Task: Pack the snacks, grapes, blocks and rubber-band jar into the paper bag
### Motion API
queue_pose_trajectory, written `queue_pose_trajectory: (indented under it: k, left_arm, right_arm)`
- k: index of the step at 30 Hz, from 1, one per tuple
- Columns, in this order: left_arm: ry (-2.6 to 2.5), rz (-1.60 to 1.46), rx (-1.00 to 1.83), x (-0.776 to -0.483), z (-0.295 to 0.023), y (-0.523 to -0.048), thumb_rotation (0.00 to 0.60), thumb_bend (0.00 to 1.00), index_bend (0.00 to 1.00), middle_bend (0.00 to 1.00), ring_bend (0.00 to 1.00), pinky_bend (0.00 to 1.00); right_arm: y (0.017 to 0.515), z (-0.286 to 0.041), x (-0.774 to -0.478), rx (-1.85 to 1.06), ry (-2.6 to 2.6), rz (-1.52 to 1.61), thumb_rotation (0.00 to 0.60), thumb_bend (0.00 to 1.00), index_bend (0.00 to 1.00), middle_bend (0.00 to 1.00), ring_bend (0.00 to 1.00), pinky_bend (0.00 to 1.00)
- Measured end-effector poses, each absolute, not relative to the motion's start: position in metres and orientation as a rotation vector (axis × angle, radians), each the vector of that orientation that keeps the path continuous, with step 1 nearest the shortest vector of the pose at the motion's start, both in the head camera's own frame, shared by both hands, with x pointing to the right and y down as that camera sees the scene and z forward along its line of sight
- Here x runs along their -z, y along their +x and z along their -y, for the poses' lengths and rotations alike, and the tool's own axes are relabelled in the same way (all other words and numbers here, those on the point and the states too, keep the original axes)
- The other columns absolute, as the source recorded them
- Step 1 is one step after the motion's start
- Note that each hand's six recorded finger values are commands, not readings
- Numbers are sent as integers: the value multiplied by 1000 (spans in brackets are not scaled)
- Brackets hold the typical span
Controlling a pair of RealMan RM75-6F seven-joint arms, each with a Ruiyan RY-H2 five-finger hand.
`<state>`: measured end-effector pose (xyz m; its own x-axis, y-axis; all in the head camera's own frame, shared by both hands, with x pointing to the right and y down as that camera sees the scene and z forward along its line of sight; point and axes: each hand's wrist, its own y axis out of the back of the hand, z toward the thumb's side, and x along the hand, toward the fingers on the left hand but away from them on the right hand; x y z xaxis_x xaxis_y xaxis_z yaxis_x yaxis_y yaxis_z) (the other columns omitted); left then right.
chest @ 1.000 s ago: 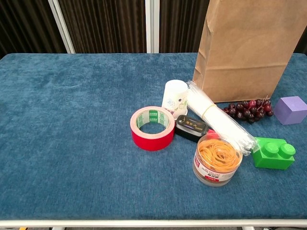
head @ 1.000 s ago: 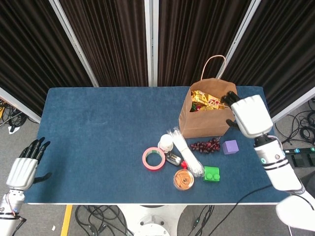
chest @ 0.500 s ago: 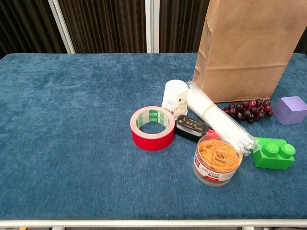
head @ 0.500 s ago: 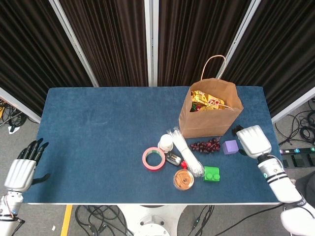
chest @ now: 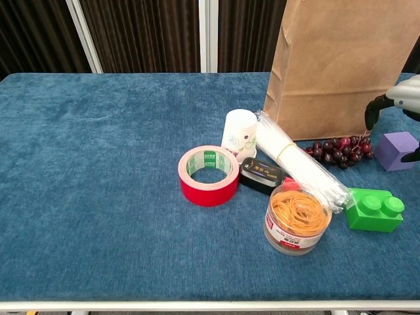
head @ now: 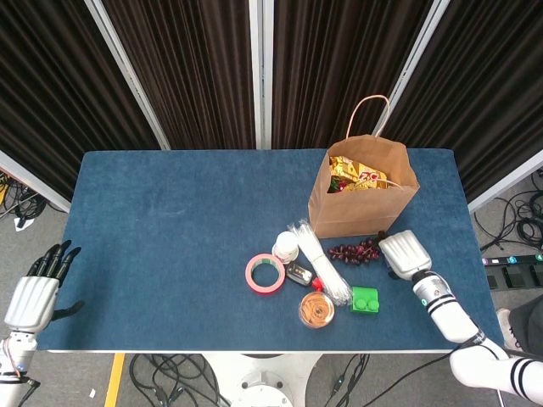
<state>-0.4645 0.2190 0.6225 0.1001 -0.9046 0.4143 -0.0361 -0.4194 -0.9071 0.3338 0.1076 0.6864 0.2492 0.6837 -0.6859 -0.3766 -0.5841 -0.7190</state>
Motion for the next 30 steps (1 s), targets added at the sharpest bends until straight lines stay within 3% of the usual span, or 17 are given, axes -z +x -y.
queue_pose_trajectory:
  k: [30]
  left_arm:
    - [-1606,-945,1418,-624,-221,-475,600,108,123,120,20,210]
  right_arm:
    - [312,-122,-737,-1390,-1626,395,600,0,316,284,820,856]
